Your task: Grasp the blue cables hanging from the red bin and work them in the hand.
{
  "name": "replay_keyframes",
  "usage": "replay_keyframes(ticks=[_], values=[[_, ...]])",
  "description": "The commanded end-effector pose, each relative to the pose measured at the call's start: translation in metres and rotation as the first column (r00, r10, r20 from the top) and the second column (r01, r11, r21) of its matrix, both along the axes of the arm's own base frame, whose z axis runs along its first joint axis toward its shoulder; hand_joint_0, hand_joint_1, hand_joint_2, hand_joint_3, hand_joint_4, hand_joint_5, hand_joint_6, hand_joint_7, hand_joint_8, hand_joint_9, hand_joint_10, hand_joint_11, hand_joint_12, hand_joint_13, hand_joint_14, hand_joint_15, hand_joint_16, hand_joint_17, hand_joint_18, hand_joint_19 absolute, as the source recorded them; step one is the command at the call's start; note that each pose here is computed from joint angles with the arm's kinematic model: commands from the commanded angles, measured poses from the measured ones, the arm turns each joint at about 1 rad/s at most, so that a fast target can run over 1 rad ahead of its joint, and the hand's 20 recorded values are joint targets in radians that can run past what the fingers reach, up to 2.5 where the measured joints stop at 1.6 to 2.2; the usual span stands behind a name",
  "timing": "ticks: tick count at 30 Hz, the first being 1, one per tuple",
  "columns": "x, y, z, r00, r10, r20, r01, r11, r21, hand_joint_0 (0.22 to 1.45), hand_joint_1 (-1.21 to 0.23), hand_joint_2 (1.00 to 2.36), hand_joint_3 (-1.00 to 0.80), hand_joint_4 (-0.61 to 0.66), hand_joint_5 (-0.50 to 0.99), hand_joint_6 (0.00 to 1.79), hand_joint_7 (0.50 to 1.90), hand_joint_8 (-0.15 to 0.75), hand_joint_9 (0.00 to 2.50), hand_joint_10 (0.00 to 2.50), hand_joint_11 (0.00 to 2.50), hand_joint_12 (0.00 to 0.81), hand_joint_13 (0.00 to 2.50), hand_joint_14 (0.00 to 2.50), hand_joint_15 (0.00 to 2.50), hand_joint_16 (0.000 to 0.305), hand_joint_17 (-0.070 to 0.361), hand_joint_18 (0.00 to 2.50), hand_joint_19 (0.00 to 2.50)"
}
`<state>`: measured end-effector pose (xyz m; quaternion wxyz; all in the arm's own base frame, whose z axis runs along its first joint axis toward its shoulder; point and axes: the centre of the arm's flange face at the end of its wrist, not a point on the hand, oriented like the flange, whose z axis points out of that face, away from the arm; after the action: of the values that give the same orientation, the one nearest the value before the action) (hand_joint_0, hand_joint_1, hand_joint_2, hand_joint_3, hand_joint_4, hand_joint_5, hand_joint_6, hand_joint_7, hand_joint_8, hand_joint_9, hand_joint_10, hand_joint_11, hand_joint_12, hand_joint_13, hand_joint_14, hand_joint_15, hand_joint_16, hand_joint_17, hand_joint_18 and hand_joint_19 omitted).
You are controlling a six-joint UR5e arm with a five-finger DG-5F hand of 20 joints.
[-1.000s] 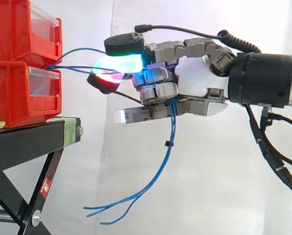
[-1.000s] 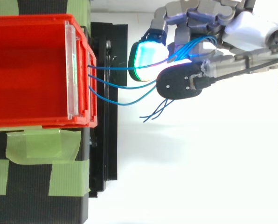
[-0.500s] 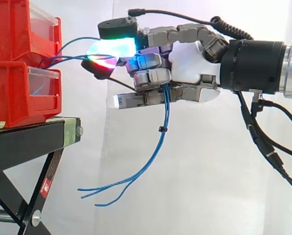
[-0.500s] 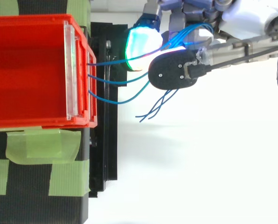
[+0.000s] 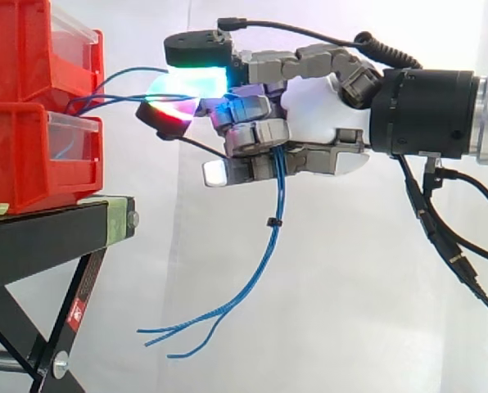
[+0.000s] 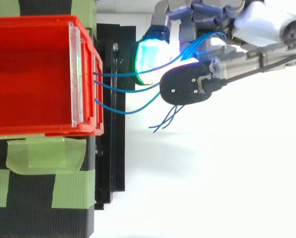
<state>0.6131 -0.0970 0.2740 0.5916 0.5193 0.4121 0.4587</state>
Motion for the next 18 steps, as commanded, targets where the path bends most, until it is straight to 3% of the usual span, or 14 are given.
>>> replay_keyframes(ticks=[1,6,18], values=[[-0.0002,-0.0002,-0.0002,1.0000,0.000,-0.002,0.000,1.0000,-0.001,0.86,-0.74,1.02,-0.27,0.18,0.07,0.59,1.28,0.455,0.25,2.50,2.50,0.507,0.60,2.50,1.82,0.047,0.105,0.99,0.69],[-0.0004,-0.0012,-0.0002,1.0000,-0.002,-0.002,0.002,1.0000,-0.001,0.85,-0.72,1.02,-0.38,0.18,0.10,0.55,1.32,0.451,0.27,2.50,2.50,0.499,0.62,2.50,1.88,0.041,0.093,1.01,0.85],[-0.0002,-0.0002,-0.0002,1.0000,0.000,-0.003,0.000,1.0000,-0.004,0.80,-0.70,1.01,-0.64,0.20,0.12,0.54,1.33,0.457,0.30,2.50,2.50,0.503,0.65,2.50,1.84,0.041,0.093,1.05,0.77]])
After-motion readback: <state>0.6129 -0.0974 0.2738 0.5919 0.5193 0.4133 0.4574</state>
